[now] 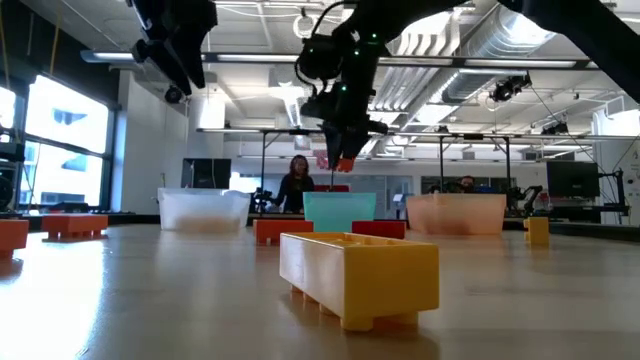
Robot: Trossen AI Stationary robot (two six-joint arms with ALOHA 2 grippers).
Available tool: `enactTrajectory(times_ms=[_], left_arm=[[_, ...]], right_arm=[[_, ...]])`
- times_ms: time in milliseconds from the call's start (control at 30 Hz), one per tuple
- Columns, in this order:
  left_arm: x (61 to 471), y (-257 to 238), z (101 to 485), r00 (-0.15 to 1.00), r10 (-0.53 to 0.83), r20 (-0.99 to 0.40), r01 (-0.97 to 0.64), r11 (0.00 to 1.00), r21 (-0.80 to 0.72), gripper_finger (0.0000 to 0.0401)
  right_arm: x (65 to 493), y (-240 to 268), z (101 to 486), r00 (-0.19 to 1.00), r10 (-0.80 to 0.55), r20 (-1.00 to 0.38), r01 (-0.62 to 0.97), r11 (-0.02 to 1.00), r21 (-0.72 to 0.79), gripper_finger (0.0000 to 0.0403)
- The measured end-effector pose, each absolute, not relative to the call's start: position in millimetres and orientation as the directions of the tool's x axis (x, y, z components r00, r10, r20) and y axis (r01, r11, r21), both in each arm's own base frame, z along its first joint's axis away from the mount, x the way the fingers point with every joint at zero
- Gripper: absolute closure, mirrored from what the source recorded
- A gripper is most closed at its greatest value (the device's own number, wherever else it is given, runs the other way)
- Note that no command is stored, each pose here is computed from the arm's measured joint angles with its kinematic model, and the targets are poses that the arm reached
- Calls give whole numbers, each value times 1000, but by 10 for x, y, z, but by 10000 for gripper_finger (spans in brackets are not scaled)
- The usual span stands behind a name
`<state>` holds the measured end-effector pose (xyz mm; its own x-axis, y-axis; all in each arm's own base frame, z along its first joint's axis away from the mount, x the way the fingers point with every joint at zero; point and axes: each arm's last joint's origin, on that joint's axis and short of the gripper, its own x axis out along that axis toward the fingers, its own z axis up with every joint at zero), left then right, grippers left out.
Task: Sort & place blocks by color
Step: Put the orange game piece into the blue bin
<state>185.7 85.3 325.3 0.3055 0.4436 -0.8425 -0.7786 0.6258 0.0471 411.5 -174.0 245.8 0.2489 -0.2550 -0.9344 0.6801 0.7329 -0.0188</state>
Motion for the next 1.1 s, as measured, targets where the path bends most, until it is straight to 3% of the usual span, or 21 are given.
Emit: enactTrajectory(times_ms=[733, 1100], left_arm=[[2021, 919, 3094, 241, 416, -877, -818, 573, 47, 181], [2045, 870, 3085, 319, 263, -910, -778, 622, -93, 182]], right_arm=[[4112, -1998, 1962, 161, -111, -981, 619, 785, 12, 293], [4065, -2100, 1942, 181, -61, -982, 634, 770, 69, 293]])
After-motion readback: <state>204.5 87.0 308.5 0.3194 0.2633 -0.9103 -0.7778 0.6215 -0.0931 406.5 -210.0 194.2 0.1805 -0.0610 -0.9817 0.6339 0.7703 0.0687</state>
